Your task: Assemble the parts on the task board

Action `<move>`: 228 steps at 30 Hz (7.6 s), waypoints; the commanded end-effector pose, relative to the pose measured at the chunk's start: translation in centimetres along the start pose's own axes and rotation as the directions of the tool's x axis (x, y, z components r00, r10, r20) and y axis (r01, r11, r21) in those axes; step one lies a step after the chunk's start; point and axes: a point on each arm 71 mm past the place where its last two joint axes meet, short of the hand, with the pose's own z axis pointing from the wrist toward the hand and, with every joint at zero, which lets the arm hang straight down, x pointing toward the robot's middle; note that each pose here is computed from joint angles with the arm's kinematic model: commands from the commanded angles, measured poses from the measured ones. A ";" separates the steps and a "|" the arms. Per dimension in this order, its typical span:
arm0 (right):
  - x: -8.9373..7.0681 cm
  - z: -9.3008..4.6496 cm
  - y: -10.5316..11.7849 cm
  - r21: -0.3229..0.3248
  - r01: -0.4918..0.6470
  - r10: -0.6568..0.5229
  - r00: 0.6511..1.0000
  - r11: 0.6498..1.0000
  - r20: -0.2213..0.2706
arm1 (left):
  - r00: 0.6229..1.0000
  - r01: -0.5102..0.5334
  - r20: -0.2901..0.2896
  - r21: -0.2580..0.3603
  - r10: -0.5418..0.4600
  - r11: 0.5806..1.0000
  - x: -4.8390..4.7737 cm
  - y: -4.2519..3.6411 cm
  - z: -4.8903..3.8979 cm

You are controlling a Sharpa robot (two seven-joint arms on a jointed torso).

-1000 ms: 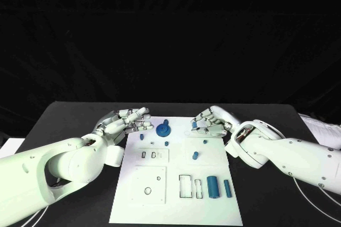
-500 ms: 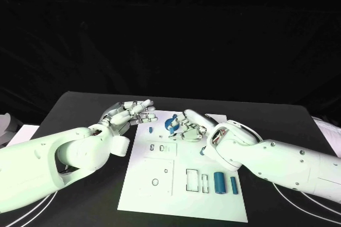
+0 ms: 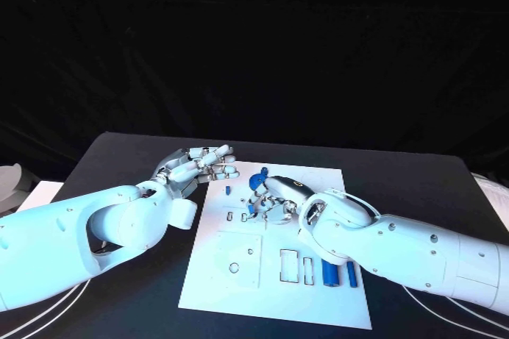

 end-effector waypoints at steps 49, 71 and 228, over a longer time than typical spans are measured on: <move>2.0 -0.1 -0.4 0.057 0.225 -0.215 0.966 0.973 -0.144 | 1.000 0.010 -0.024 0.001 -0.010 1.000 0.40 -0.01 0.08; 2.0 -0.3 -0.2 0.056 0.243 -0.235 0.964 0.968 -0.120 | 1.000 0.010 -0.023 -0.001 -0.010 1.000 0.32 0.02 0.12; -14.8 -7.4 -8.4 -0.016 -0.313 0.302 0.901 0.950 0.310 | 0.223 -0.933 -0.604 -0.361 0.765 -0.013 5.38 4.59 9.12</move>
